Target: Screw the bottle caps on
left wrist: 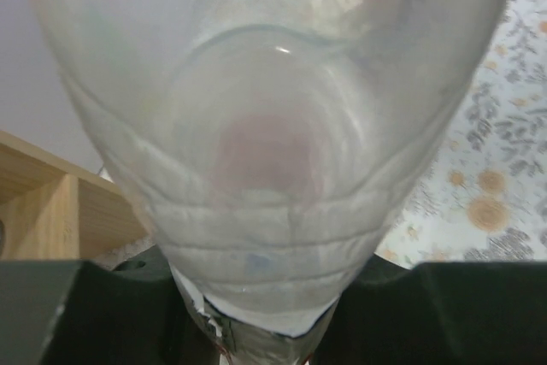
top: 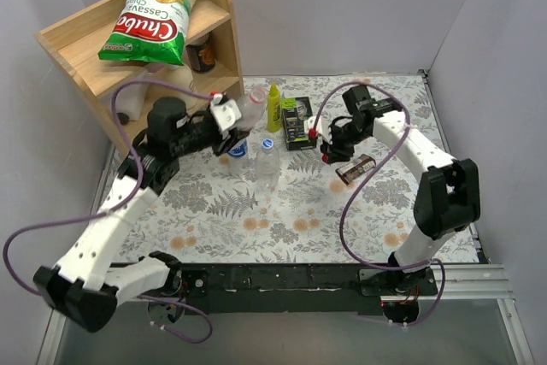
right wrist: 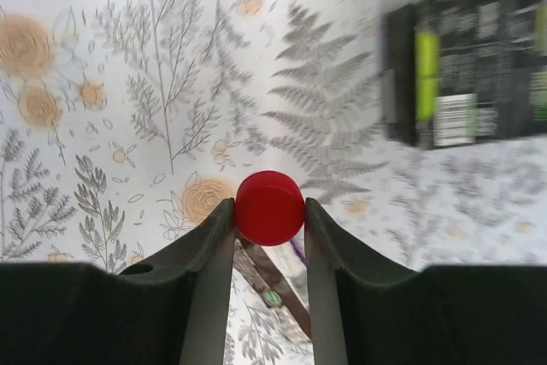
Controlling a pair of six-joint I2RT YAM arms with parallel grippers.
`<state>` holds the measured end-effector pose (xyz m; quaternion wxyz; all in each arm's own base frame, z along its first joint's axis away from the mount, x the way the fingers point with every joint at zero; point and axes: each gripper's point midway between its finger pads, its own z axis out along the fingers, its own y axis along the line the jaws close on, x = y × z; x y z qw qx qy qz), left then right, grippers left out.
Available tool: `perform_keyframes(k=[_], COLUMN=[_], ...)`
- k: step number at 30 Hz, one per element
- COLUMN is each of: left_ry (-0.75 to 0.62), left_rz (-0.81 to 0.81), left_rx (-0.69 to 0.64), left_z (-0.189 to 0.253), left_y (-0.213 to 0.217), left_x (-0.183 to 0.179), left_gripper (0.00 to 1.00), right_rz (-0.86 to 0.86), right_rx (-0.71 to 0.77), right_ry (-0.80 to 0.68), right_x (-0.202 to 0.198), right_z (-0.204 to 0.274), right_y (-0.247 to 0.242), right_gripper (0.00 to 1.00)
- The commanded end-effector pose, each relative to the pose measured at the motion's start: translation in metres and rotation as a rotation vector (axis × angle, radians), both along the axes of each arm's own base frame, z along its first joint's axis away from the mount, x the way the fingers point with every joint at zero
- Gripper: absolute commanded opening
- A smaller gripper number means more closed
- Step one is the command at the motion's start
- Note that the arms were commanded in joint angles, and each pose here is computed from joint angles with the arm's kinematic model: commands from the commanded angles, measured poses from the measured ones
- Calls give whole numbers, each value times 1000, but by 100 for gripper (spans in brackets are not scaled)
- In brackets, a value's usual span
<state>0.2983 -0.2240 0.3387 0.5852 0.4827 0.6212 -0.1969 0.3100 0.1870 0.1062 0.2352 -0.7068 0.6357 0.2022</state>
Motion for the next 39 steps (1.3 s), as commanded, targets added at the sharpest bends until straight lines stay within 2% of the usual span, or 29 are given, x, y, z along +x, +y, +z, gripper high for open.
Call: perform_keyframes(k=[1, 2, 3, 5, 6, 7, 12, 14, 17, 23, 32, 39], left_ry=[36, 58, 109, 100, 111, 160, 200, 202, 172, 193, 170, 171], left_rz=[-123, -133, -151, -218, -234, -269, -332, -349, -345, -363, -371, -372], left_rx=[-54, -63, -47, -48, -44, -31, 3, 23, 44, 29, -4, -13], left_z=[-24, -31, -55, -68, -78, -105, -161, -182, -201, -222, -216, -212], left_y=[11, 12, 14, 17, 18, 18, 20, 20, 21, 17, 12, 10], left_x=[-71, -80, -91, -116, -123, -134, -152, -153, -148, -149, -152, -154], left_gripper=[0, 0, 0, 0, 0, 0, 0, 0, 0, 0, 0, 0], right_rz=[-113, -120, -116, -106, -93, -78, 82, 189, 299, 466, 578, 603], right_rx=[172, 188, 231, 256, 282, 289, 333, 316, 289, 269, 252, 238], right_ry=[-14, 2, -44, -32, -72, -78, -82, -75, -96, -188, -186, -202], right_x=[-12, -19, -18, -32, -36, -42, -101, -130, -151, -166, -188, -190], right_z=[107, 124, 156, 180, 201, 207, 240, 235, 223, 210, 197, 194], right_y=[17, 18, 23, 28, 30, 32, 74, 95, 114, 147, 173, 179], right_gripper=[16, 16, 15, 15, 15, 15, 15, 15, 14, 14, 14, 14])
